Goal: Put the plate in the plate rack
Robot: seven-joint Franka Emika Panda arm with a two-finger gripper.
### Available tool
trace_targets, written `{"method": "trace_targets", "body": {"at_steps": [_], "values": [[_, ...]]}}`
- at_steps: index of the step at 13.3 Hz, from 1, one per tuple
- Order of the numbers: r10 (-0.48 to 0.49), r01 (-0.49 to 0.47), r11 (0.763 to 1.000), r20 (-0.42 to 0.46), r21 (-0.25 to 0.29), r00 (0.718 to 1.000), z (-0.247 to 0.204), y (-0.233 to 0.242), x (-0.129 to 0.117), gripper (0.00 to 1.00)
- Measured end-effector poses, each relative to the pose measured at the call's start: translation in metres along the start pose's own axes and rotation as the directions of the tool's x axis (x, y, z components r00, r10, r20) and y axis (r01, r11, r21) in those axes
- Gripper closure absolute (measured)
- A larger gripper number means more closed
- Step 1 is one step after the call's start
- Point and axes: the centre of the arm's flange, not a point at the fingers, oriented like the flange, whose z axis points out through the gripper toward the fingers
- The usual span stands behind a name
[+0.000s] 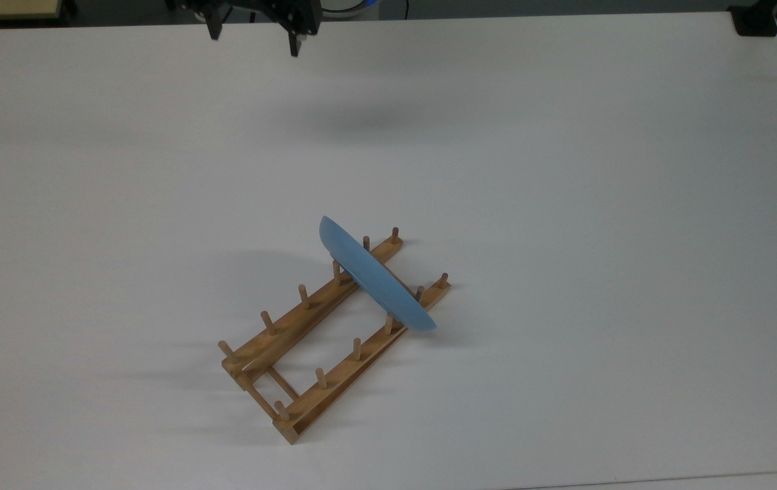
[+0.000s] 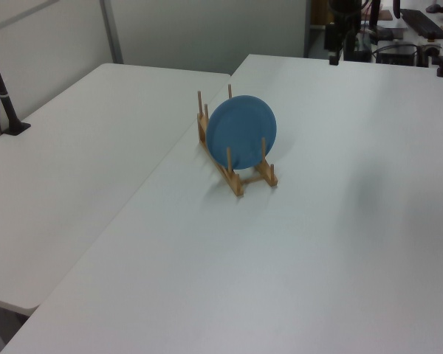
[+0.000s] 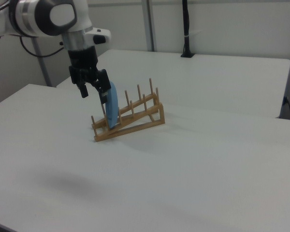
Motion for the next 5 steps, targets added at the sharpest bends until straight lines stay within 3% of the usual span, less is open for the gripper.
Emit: {"method": "trace_targets", "body": {"at_steps": [2, 5], "values": [[-0.025, 0.026, 0.999, 0.012, -0.035, 1.0, 0.002, -0.01, -0.005, 0.0], [-0.038, 0.04, 0.998, 0.04, -0.047, 0.998, 0.011, -0.016, -0.008, 0.0]]}}
